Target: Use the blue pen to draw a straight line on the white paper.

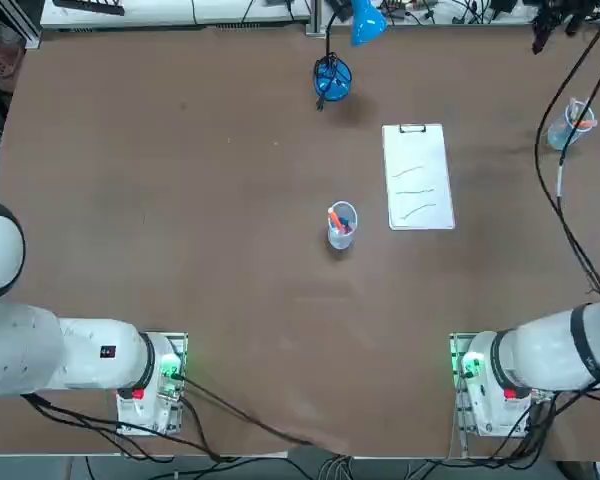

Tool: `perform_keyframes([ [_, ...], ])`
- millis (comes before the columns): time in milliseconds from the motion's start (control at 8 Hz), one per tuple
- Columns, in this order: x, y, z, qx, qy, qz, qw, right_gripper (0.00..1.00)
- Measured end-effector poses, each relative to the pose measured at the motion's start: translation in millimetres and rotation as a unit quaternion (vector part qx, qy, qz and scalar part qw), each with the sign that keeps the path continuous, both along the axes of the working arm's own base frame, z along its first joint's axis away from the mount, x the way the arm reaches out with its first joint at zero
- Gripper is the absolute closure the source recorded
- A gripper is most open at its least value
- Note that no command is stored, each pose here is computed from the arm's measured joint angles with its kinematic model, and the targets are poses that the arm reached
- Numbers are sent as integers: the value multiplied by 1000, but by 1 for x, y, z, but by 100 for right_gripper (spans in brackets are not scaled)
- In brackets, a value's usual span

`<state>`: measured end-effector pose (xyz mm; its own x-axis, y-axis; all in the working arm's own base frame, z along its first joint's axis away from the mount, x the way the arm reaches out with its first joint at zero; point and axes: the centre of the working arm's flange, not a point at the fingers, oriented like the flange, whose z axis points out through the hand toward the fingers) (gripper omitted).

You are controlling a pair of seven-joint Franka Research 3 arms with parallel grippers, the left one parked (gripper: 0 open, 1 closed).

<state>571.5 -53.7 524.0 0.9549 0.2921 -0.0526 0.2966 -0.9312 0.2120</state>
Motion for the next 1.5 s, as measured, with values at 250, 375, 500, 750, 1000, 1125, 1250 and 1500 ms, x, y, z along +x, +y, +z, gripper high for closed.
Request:
perform_keyframes([
  [250,-12,-42,-45,-7,26,52,998,0],
  [375,-19,-64,-54,-6,36,80,996,0],
  [500,-24,-79,-58,-9,44,97,994,0],
  [750,-28,-92,-72,-37,44,119,991,0],
  [1000,-31,-111,-101,-74,7,147,986,0],
  [1125,-34,-130,-121,-83,-21,150,985,0],
  [1250,-37,-152,-143,-92,-40,154,983,1],
  [1500,-36,-185,-187,-97,-68,157,980,5],
])
